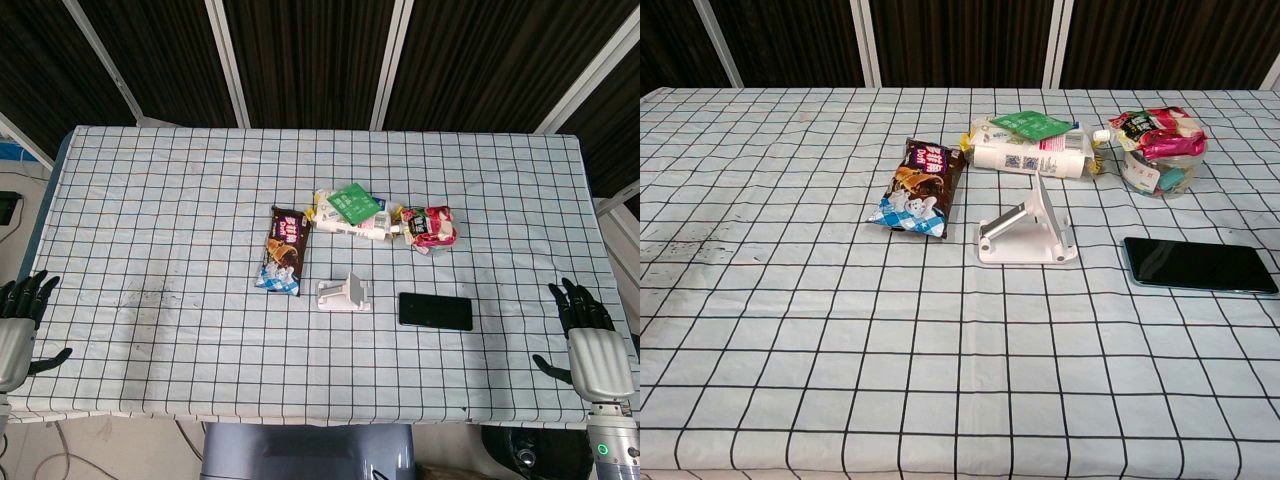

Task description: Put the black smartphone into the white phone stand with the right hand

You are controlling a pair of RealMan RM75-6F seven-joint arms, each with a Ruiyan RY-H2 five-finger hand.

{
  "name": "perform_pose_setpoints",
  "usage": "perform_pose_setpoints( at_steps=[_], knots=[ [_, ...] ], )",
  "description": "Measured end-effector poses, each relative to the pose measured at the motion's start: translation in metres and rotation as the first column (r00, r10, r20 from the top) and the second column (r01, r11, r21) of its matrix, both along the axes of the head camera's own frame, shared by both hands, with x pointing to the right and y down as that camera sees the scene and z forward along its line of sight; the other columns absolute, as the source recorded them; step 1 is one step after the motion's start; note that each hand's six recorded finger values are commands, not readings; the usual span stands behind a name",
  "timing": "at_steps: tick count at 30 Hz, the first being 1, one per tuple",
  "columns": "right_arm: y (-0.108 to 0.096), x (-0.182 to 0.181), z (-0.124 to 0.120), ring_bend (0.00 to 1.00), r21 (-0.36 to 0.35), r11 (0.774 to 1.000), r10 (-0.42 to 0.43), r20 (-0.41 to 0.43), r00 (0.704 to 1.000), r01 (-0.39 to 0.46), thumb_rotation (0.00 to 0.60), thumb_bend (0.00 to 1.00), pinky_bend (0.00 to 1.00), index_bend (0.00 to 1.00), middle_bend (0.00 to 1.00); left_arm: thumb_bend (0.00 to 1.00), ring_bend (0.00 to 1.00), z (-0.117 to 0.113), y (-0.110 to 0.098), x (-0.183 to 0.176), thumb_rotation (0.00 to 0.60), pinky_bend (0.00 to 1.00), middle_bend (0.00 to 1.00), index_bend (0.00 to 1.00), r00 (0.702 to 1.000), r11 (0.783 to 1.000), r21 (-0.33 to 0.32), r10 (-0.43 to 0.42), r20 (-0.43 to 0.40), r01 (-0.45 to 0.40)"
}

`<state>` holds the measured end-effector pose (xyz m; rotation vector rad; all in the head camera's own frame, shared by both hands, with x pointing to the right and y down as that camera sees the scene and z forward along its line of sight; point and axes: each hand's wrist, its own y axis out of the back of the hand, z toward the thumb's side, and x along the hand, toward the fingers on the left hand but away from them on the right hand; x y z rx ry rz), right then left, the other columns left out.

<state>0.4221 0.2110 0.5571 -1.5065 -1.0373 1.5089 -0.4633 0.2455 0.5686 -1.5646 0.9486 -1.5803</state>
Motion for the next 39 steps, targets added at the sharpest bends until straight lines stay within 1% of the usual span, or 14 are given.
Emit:
perform_pose_setpoints(
  at_steps=[6, 10, 15, 19, 25, 29, 35, 39],
  knots=[
    [0.001, -0.002, 0.001, 0.00, -0.009, 1.000, -0.001, 0.004, 1.000, 0.001, 0.600, 0.09, 0.16, 0.00, 0.00, 0.00, 0.00, 0.001, 0.000, 0.000, 0.600, 0.00, 0.00, 0.00, 1.000, 1.000, 0.000, 0.001, -0.002, -0.001],
    [0.001, -0.009, 0.002, 0.00, -0.028, 0.999, -0.014, -0.001, 1.000, 0.014, 0.600, 0.11, 0.16, 0.00, 0.00, 0.00, 0.00, 0.000, -0.001, 0.002, 0.600, 0.00, 0.00, 0.00, 1.000, 1.000, 0.004, 0.009, -0.002, -0.009],
    [0.000, -0.028, 0.007, 0.00, -0.082, 0.996, -0.024, 0.013, 1.000, 0.025, 0.600, 0.14, 0.16, 0.00, 0.01, 0.00, 0.00, 0.001, -0.001, 0.003, 0.600, 0.00, 0.00, 0.00, 1.000, 1.000, 0.003, 0.011, -0.007, -0.011],
    [-0.003, -0.044, 0.015, 0.00, -0.129, 0.991, -0.030, 0.013, 0.999, 0.031, 0.600, 0.16, 0.16, 0.01, 0.05, 0.00, 0.00, 0.002, -0.002, 0.004, 0.600, 0.00, 0.00, 0.00, 1.000, 1.000, 0.004, 0.019, -0.009, -0.019],
    [-0.007, -0.071, 0.036, 0.00, -0.219, 0.975, -0.029, 0.007, 1.000, 0.030, 0.600, 0.17, 0.16, 0.07, 0.12, 0.00, 0.00, 0.002, -0.004, 0.002, 0.600, 0.00, 0.00, 0.00, 1.000, 1.000, 0.007, 0.019, -0.008, -0.019],
    [-0.011, -0.096, 0.055, 0.00, -0.264, 0.964, -0.031, 0.016, 0.999, 0.034, 0.600, 0.17, 0.16, 0.10, 0.15, 0.00, 0.00, 0.003, -0.004, 0.001, 0.600, 0.00, 0.00, 0.00, 1.000, 1.000, 0.005, 0.017, -0.010, -0.017],
    [-0.014, -0.124, 0.080, 0.00, -0.307, 0.951, -0.032, 0.024, 0.999, 0.037, 0.600, 0.20, 0.16, 0.13, 0.17, 0.00, 0.00, 0.002, -0.005, 0.001, 0.600, 0.00, 0.00, 0.00, 1.000, 1.000, 0.008, 0.031, -0.006, -0.031],
    [-0.018, -0.134, 0.092, 0.00, -0.318, 0.948, -0.025, 0.019, 1.000, 0.030, 0.600, 0.23, 0.16, 0.16, 0.19, 0.00, 0.00, 0.003, -0.005, 0.001, 0.600, 0.00, 0.00, 0.00, 1.000, 1.000, 0.004, 0.031, -0.005, -0.031]
  ],
)
